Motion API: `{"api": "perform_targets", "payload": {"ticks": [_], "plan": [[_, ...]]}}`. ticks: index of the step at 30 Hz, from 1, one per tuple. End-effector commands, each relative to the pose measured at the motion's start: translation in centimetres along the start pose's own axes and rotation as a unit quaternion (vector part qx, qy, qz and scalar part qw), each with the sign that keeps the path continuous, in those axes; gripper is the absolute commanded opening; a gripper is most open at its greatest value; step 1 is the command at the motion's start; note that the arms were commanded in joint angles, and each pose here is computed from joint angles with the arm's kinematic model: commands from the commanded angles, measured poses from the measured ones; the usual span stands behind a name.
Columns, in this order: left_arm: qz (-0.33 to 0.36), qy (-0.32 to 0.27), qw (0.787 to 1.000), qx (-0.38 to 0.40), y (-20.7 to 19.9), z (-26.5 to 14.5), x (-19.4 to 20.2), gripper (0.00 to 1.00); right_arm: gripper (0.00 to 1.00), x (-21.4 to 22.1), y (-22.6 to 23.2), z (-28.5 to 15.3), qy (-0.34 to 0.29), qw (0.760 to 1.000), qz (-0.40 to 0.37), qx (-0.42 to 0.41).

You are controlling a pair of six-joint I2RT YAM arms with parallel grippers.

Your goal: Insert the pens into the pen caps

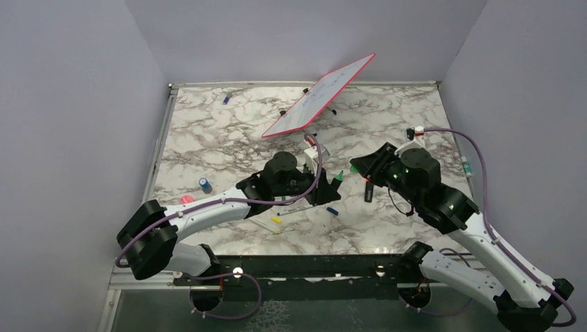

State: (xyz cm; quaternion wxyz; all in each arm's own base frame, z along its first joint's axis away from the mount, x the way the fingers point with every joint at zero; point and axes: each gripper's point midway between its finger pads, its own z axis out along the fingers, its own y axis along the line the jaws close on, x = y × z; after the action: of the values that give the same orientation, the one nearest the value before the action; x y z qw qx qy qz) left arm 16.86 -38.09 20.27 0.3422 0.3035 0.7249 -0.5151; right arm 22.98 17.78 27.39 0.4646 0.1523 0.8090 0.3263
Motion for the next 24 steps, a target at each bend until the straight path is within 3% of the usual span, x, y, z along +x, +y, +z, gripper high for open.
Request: {"api": "perform_targets", "payload": {"ticks": [1,10,24], "plan": [[0.005,-0.015,1.0,0.026,-1.5,0.4,-1.6,0.0,0.32,0.8,2.2,-0.2,0.025,0.998,0.01,-0.054],[0.002,0.004,0.999,0.031,-1.3,1.0,-0.9,0.0,0.32,1.3,2.0,1.1,0.032,0.999,0.005,-0.043],[-0.014,0.001,0.999,0.039,-1.3,1.3,-0.5,0.0,0.31,-0.1,0.1,1.8,-0.009,1.0,-0.011,0.012]]}}
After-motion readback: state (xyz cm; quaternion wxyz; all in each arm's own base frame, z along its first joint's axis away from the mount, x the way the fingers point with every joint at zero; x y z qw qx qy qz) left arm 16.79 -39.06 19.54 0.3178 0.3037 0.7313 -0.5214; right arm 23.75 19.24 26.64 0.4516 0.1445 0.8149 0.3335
